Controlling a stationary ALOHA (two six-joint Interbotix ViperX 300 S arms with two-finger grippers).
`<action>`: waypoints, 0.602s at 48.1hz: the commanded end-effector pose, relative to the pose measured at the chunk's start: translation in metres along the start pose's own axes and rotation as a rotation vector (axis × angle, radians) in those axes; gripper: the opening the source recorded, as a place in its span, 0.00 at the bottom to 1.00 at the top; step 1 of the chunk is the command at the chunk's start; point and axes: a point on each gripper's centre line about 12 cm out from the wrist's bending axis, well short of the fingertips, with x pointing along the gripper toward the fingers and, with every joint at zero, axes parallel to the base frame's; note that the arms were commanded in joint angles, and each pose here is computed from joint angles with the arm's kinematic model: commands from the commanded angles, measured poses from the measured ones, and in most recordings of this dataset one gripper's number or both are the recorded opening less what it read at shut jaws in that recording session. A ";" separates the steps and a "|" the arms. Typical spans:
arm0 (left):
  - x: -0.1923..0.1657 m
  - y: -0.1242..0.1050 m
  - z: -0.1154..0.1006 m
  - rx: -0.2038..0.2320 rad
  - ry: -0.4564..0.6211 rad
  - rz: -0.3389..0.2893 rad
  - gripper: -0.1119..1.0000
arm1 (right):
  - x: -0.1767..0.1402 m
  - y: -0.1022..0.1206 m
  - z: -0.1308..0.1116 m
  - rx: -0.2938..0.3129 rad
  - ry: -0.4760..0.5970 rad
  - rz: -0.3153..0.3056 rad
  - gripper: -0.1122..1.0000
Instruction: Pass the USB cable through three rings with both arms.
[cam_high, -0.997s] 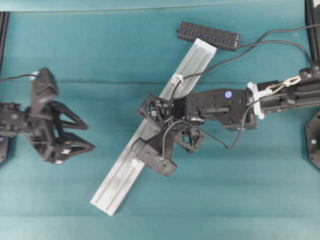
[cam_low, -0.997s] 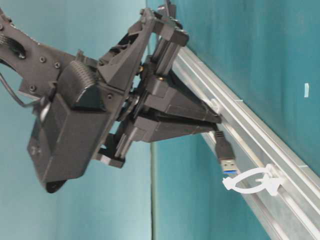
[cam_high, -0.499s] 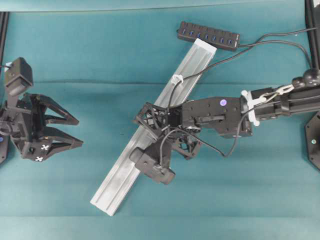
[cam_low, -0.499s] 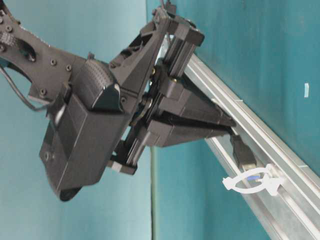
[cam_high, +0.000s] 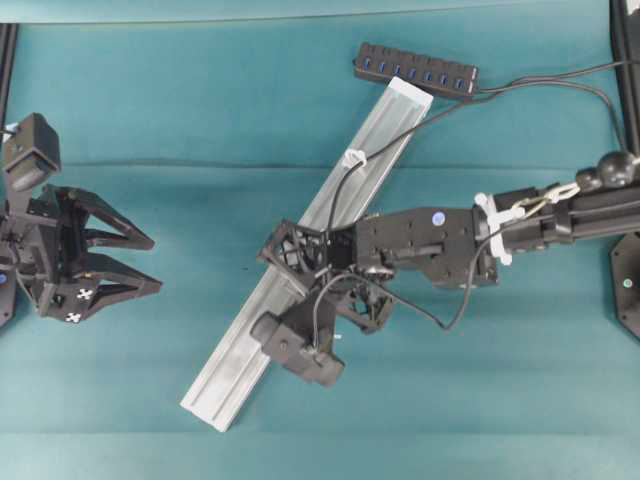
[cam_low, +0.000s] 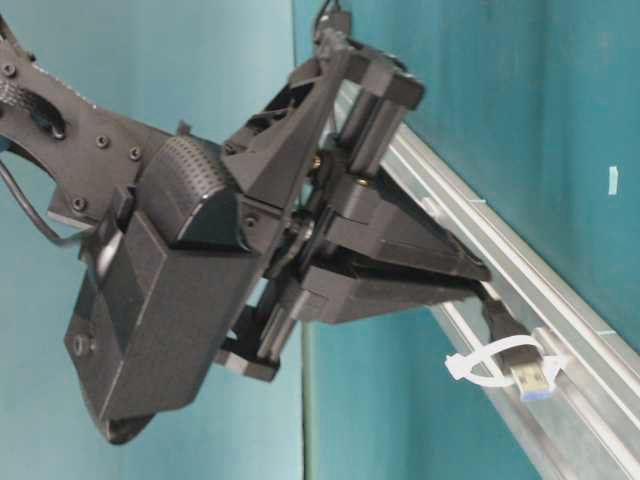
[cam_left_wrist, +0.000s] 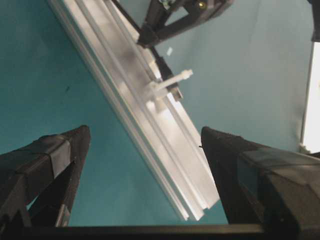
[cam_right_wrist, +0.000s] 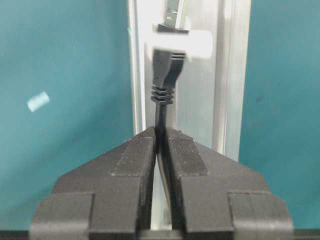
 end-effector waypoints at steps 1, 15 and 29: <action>-0.002 -0.004 0.004 0.004 -0.014 -0.014 0.96 | 0.002 -0.001 0.009 0.021 -0.030 -0.024 0.18; -0.002 -0.004 0.004 0.002 -0.015 -0.013 0.96 | 0.002 -0.003 0.024 0.021 -0.054 -0.040 0.18; -0.002 -0.004 0.003 -0.002 -0.013 -0.016 0.96 | 0.001 -0.002 0.036 0.081 -0.091 -0.032 0.18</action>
